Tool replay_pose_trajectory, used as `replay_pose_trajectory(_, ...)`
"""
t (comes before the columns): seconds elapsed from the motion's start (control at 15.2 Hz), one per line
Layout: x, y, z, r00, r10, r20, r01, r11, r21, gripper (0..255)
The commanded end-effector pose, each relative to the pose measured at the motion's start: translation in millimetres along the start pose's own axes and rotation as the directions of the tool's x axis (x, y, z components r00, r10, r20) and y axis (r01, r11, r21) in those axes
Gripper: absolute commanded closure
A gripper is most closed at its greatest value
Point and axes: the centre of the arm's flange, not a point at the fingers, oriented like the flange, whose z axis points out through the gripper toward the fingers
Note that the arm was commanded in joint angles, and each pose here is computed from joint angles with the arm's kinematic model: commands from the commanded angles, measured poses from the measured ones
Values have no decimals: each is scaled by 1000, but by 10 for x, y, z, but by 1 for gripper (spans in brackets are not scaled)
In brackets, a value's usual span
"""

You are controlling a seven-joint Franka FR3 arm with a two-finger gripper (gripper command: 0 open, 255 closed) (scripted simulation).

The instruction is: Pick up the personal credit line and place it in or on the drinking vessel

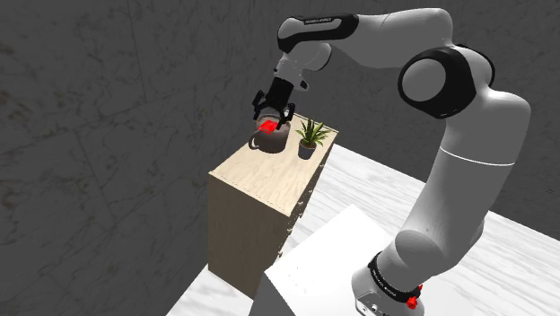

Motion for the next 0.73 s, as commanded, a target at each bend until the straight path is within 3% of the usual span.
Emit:
replay_pose_trajectory(0.0, -5, 3, -193, 1000, 0, 0, 0, 1000, 0, 0)
replay_pose_trajectory(0.13, -5, 3, -429, 1000, 0, 0, 0, 1000, 0, 0)
replay_pose_trajectory(0.66, -5, 3, -429, 1000, 0, 0, 0, 1000, 0, 0)
